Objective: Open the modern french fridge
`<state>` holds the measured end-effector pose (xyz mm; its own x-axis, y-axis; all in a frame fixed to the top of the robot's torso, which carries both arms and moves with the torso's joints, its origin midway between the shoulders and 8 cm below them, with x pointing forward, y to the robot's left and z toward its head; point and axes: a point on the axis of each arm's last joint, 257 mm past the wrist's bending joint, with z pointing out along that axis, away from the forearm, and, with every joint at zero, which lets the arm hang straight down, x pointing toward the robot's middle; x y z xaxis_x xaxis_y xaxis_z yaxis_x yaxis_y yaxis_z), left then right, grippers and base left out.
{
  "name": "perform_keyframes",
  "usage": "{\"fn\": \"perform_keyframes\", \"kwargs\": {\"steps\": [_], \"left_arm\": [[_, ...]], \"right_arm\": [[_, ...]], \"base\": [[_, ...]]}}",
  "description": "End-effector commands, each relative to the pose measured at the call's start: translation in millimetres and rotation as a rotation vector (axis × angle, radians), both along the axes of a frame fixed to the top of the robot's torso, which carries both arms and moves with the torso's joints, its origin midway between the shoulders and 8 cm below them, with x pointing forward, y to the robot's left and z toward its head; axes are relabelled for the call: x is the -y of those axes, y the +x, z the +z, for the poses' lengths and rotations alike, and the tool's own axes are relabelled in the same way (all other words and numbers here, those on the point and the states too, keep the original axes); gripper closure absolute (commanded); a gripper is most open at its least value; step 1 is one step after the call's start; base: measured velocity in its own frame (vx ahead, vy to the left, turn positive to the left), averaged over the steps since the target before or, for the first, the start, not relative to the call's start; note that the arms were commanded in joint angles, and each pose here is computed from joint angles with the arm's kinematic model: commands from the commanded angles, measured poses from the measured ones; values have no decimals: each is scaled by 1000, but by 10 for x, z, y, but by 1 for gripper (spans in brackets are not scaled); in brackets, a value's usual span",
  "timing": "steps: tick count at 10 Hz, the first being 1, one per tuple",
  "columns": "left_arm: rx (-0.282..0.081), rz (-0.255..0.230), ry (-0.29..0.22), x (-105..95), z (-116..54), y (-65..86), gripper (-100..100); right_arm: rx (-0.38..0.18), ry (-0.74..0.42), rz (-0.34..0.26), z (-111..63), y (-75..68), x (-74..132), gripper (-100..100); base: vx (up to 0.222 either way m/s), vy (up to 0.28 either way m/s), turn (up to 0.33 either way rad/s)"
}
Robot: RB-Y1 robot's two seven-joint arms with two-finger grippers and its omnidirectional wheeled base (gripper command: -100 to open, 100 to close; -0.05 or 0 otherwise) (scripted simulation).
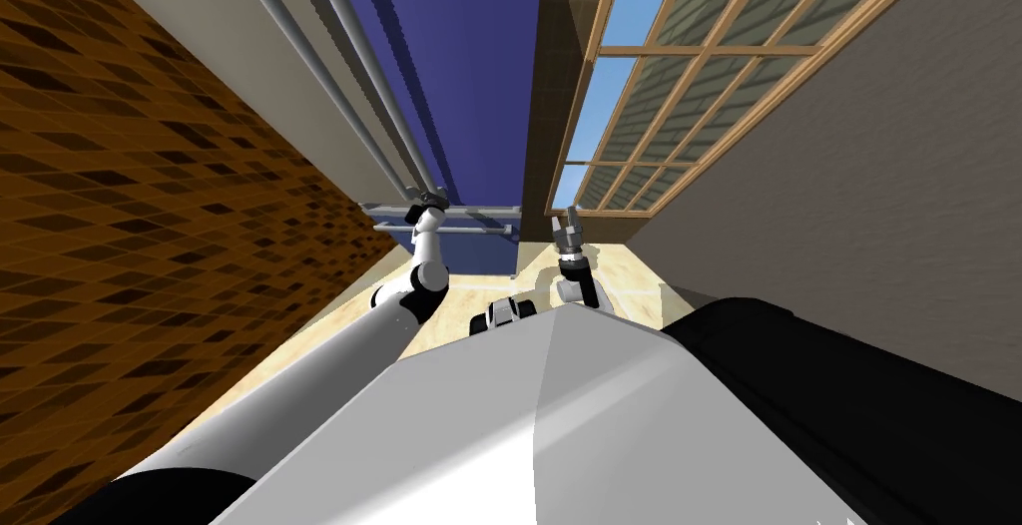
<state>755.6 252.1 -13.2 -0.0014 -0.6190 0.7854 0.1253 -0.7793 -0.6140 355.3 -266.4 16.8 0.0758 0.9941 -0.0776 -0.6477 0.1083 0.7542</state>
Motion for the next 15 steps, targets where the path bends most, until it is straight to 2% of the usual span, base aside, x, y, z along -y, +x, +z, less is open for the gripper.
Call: {"fn": "perform_keyframes", "kwargs": {"steps": [1,8,9,10,11,14,15], "left_arm": [[15,-20,8,55,66,16,100],[23,-103,2,396,85,38,100],[18,-107,8,385,54,40,100],[19,-125,2,480,59,39,100],[14,-129,9,472,21,40,100],[6,-168,2,641,-29,33,100],[-1,-172,10,627,-81,32,100]], "right_arm": [[0,0,0,0,0,0,0],[0,0,0,0,0,0,0],[0,0,0,0,0,0,0],[0,0,0,0,0,0,0],[0,0,0,0,0,0,0],[0,0,0,0,0,0,0],[0,0,0,0,0,0,0]], "base": [[18,-57,130],[8,-40,106],[10,-46,119],[8,-37,90],[7,-37,137],[2,-38,99],[4,-38,116]]}}
